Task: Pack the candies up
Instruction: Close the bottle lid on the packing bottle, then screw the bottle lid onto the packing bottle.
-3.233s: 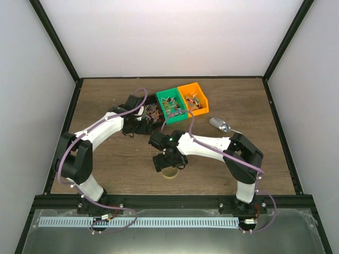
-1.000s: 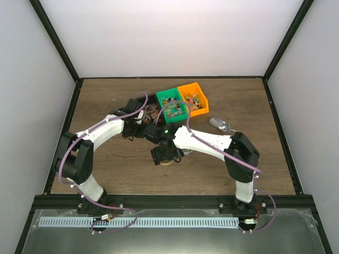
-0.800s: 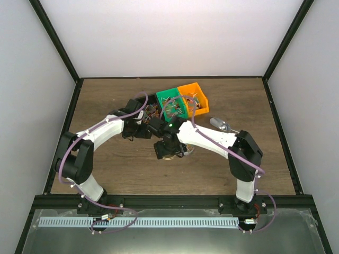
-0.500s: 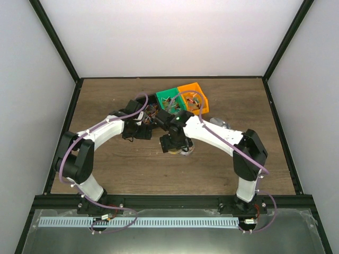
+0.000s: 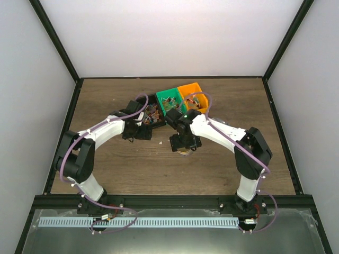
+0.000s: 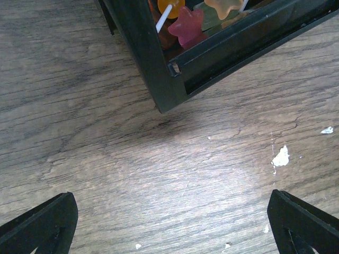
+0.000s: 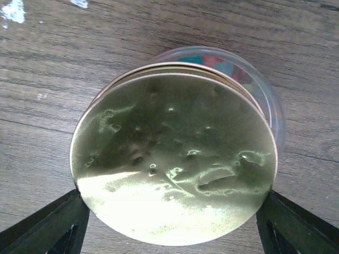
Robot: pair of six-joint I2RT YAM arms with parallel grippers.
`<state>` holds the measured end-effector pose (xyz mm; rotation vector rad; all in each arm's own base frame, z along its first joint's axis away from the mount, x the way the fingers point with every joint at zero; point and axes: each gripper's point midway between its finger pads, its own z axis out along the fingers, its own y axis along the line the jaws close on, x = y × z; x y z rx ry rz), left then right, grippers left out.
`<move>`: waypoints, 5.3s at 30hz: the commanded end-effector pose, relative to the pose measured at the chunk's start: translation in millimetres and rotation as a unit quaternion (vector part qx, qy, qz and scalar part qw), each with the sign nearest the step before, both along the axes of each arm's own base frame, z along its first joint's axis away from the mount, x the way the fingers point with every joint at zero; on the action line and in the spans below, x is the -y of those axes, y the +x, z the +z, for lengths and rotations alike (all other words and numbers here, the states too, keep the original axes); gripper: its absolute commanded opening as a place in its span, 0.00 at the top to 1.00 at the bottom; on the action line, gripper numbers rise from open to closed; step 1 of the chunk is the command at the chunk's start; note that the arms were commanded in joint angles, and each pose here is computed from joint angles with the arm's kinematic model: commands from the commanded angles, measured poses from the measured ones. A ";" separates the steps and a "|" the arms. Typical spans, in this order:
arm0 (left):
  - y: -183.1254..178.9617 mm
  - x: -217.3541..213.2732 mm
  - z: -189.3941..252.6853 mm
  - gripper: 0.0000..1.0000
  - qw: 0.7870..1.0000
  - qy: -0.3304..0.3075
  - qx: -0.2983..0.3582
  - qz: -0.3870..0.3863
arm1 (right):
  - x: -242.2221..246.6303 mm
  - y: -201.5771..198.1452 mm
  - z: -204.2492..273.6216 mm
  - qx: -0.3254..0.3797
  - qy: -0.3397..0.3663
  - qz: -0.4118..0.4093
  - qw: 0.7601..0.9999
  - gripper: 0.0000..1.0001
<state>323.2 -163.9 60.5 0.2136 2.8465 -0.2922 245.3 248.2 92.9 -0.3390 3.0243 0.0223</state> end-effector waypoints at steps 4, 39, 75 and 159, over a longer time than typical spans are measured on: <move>0.4 0.2 -8.7 0.00 1.000 -0.003 -0.009 0.000 | 11.3 6.0 5.4 0.012 0.019 -0.008 1.000 0.15; -2.3 3.3 -17.6 0.00 1.000 -0.010 -0.025 -0.004 | 17.1 22.0 29.6 0.043 0.033 -0.020 0.998 0.06; -12.6 1.6 -20.3 0.00 0.999 -0.011 -0.037 -0.010 | 2.7 47.8 8.6 0.049 0.057 -0.027 0.997 0.79; -91.6 167.2 -11.5 0.00 0.799 -0.303 0.448 -0.264 | 96.4 37.2 155.3 0.544 0.423 -0.099 0.718 0.17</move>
